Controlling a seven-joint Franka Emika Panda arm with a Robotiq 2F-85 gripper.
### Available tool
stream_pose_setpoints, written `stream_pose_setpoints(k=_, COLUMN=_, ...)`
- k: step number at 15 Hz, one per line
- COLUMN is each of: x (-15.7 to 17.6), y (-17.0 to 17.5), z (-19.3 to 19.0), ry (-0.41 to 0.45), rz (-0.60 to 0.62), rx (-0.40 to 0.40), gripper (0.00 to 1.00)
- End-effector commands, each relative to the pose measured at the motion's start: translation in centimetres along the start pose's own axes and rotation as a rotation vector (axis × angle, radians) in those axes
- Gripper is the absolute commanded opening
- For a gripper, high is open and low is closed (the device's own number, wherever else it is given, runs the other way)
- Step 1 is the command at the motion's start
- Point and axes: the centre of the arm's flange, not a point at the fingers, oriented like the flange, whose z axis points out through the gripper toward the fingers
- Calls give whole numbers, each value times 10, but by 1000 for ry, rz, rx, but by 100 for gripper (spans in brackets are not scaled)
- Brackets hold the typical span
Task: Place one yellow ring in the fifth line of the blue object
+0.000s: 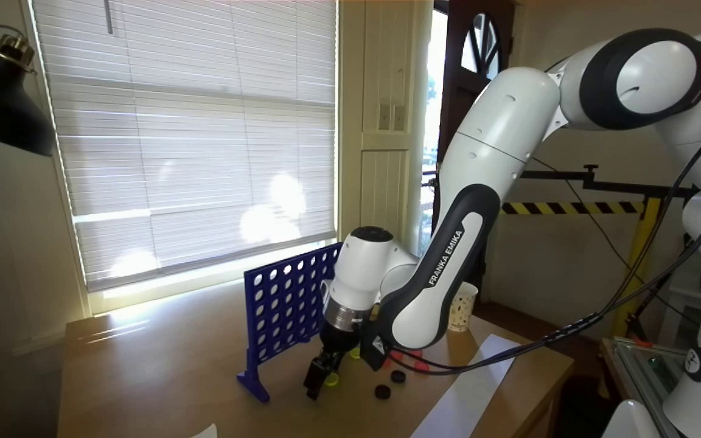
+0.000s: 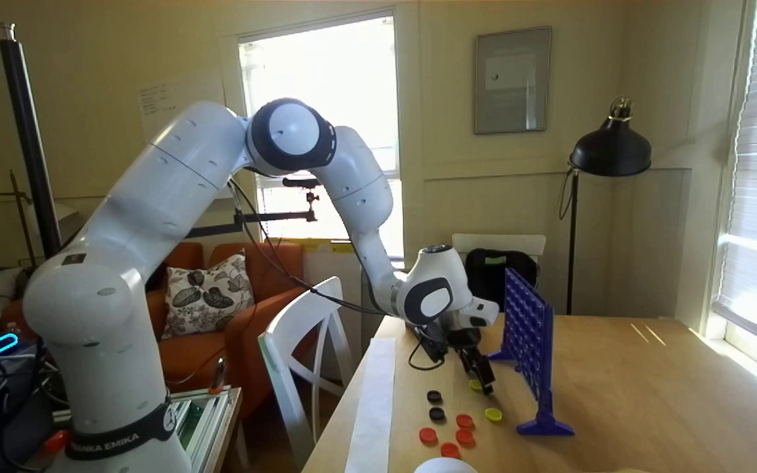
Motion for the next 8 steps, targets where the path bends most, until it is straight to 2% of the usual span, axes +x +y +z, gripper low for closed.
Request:
stream_pose_setpoints(k=1, x=-8, y=6, z=-7, ry=-33, rz=2, rx=-2, gripper=100)
stream_pose_setpoints(k=8, x=-8, y=10, z=-8, ry=-33, rz=6, rx=-14, gripper=100)
